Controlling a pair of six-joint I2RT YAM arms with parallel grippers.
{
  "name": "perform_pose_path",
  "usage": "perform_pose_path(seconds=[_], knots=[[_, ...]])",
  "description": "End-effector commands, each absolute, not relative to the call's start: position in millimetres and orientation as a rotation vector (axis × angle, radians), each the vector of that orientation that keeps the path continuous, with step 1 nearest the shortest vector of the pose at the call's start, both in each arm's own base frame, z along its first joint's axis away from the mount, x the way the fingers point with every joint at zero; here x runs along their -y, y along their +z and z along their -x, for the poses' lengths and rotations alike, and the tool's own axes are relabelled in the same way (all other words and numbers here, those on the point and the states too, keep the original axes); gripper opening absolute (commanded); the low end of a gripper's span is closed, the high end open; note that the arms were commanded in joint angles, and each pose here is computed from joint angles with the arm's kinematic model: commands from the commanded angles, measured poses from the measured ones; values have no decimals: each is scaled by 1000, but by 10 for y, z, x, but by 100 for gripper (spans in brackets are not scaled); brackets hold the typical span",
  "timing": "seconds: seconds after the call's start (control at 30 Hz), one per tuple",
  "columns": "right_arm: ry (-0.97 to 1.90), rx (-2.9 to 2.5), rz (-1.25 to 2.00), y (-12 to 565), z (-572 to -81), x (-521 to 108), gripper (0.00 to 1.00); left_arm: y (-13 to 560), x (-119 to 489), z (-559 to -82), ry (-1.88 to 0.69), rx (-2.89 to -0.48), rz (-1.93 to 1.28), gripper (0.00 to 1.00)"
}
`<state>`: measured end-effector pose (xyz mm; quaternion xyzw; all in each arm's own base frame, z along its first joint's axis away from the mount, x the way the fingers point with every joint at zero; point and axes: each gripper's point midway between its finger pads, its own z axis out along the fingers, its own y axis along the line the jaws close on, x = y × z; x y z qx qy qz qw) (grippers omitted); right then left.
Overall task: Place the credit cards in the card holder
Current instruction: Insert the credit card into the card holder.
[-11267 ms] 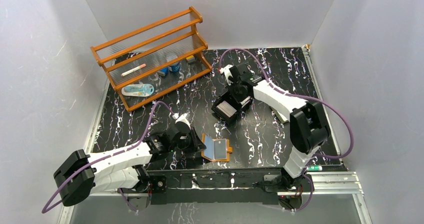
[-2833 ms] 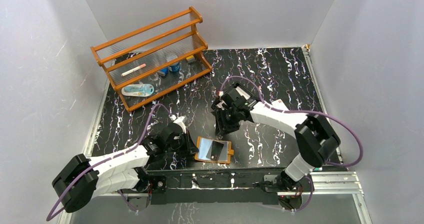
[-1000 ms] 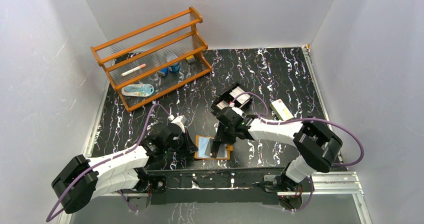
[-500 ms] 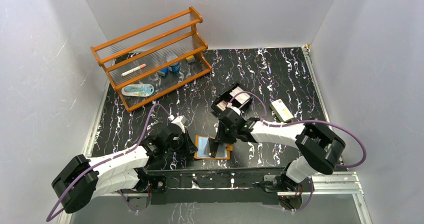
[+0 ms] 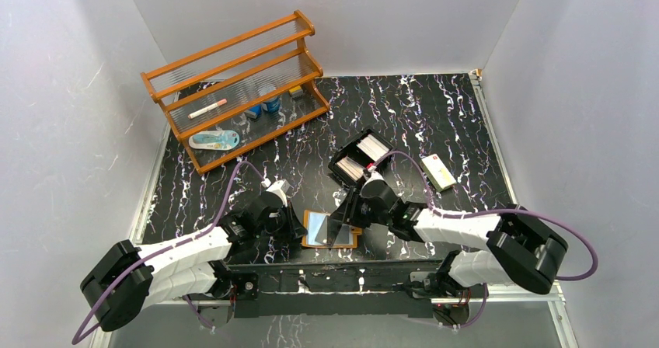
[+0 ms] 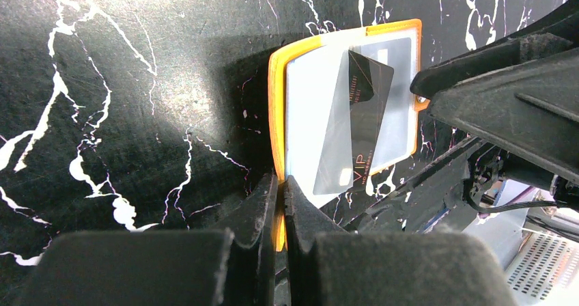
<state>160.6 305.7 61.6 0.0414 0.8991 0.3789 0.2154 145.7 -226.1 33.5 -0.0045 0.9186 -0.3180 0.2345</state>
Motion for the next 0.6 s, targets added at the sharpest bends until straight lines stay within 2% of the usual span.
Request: perform_pose_path(seconds=[0.0,0.1,0.13,0.57], knots=[[1255,-2306,-156,1021,-1726,-3230,45,311,2239,-1454,-856,-2523,11,0],[1125,-2372,-275,891,-1747,-3042,46,306,2232,-1453,-854,-2525,18,0],[1035,-2431,-411,757,-1719,-2877,48,301,2229,-1450,-853,-2526,20,0],[883,-2560,-477,487,-1697,-2856,49,318,2274,-1447,-874,-2527,-5,0]])
